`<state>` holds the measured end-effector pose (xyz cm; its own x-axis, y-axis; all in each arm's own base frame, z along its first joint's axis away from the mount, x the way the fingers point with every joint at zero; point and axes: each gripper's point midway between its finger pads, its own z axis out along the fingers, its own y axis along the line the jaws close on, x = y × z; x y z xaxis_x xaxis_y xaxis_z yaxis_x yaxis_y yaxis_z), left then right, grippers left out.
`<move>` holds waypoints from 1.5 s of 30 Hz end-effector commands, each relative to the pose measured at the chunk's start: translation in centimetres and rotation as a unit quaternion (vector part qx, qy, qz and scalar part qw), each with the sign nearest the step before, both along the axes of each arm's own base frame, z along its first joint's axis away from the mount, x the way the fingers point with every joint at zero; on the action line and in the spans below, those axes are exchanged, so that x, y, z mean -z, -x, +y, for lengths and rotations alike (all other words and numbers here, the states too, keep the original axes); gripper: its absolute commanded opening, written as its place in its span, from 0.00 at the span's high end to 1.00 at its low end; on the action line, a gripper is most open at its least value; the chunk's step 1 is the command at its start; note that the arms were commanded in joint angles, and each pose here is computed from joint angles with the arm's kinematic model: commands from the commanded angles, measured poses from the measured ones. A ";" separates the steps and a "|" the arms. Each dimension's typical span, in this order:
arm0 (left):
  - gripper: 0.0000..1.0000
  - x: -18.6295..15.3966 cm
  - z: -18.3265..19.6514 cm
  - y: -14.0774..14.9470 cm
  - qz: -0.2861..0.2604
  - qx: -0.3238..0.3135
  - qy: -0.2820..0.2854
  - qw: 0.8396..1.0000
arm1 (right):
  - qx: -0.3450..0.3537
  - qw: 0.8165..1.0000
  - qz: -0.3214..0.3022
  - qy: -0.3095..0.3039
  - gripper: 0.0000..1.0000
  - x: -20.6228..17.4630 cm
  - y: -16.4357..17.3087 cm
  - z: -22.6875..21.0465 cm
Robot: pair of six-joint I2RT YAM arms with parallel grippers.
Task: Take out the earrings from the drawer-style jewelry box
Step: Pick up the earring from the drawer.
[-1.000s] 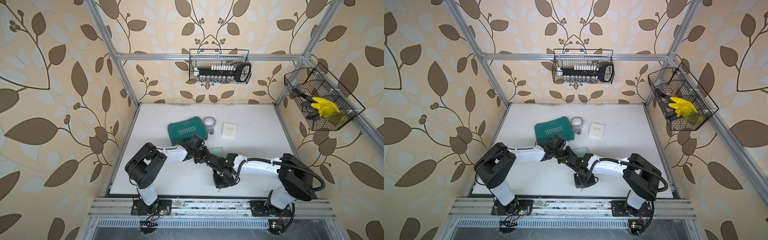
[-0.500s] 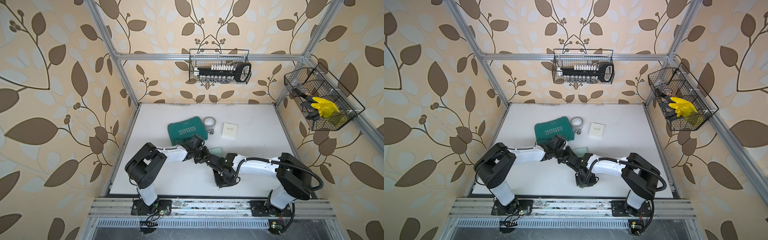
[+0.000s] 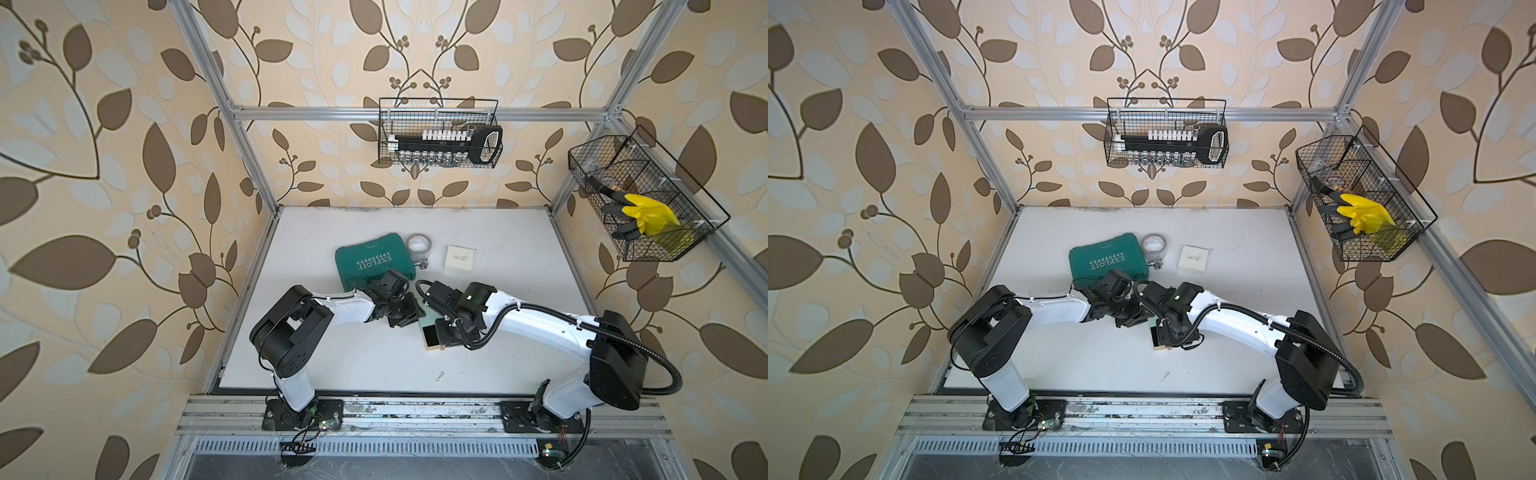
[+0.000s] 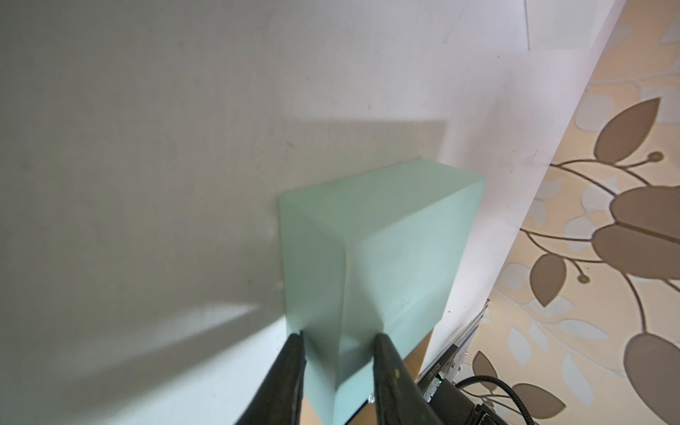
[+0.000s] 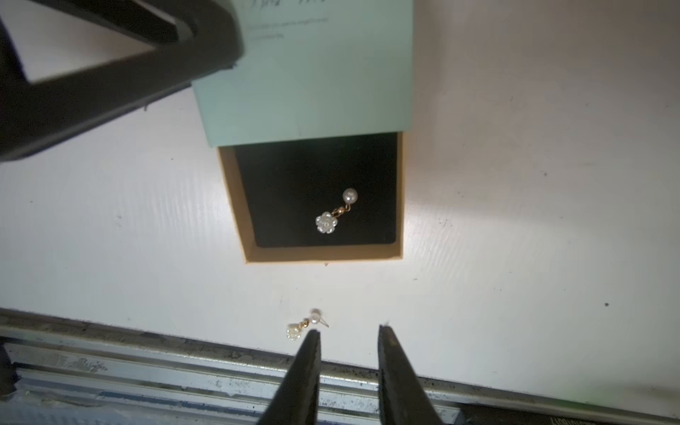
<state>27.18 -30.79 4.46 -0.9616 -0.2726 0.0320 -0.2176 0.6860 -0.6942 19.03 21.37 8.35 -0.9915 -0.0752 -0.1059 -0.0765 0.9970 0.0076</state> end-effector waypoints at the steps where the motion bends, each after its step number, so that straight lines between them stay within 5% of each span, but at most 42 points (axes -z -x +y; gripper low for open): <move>1: 0.67 0.0 0.1 0.9 0.003 0.011 -0.002 1.000 | -0.007 1.000 0.008 0.021 0.75 0.5 -0.7 -0.1; 11: 0.67 0.3 0.5 1.2 0.004 0.007 -0.005 1.000 | 0.054 0.998 0.032 -0.018 0.76 2.8 -2.9 0.7; 45: 0.67 0.1 0.1 1.4 0.003 0.010 -0.004 1.000 | 0.081 0.995 0.056 -0.012 0.80 5.5 -3.8 1.0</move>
